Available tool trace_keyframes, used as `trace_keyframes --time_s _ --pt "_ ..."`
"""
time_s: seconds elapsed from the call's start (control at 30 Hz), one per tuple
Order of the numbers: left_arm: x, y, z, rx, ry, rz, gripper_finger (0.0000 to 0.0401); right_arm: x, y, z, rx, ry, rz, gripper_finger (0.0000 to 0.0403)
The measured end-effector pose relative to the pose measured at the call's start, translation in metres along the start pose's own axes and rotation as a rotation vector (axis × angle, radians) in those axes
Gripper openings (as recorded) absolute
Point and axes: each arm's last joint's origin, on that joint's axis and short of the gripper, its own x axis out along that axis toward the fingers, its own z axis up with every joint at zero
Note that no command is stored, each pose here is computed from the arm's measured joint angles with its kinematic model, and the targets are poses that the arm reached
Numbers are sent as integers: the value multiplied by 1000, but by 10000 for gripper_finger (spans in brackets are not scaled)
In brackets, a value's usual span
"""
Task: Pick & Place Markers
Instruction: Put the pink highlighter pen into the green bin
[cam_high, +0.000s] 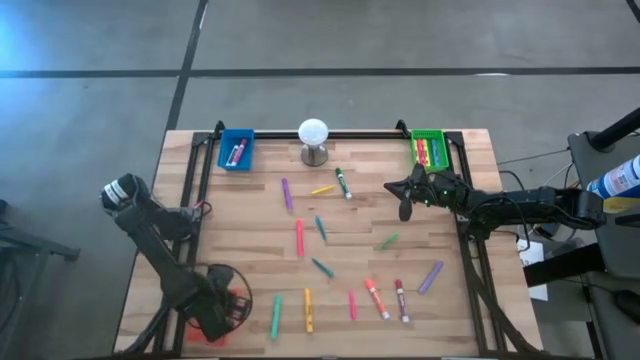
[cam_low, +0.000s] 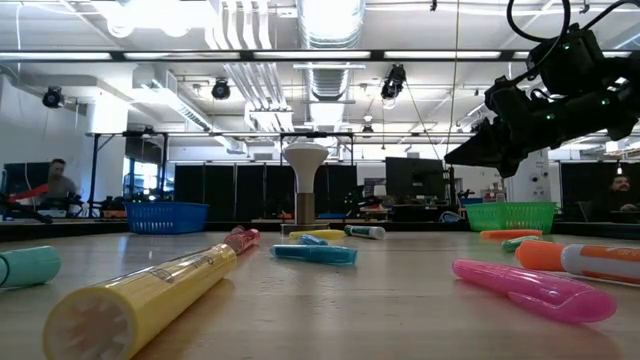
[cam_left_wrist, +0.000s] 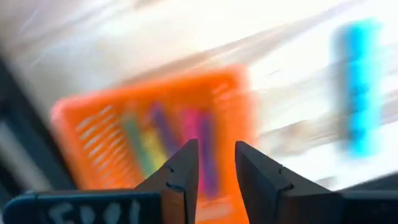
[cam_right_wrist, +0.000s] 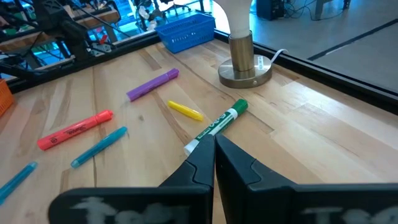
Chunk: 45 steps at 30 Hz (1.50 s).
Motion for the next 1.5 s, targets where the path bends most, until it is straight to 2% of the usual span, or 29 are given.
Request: trace_keyframes --time_s 0.27,0.4,0.53,0.67,0.9,1.27,1.5 --pt "-8 -37 54 52 -289 -203 98 0 0 -1 0 4 -1 9" --pt "-2 -55 86 125 -358 -273 98 0 0 -1 0 4 -2 9" --pt "4 -66 116 99 -412 -321 98 0 0 -1 0 4 -2 9" --pt "10 -70 132 116 -413 -290 99 0 0 -1 0 5 -2 8" --pt "27 -77 142 134 -380 -241 99 0 0 -1 -1 6 -2 8" --pt "51 -97 161 61 -387 -202 99 0 0 -1 -3 8 -2 8" --pt "68 -106 168 67 -380 -100 99 0 0 -2 -2 12 -3 9"
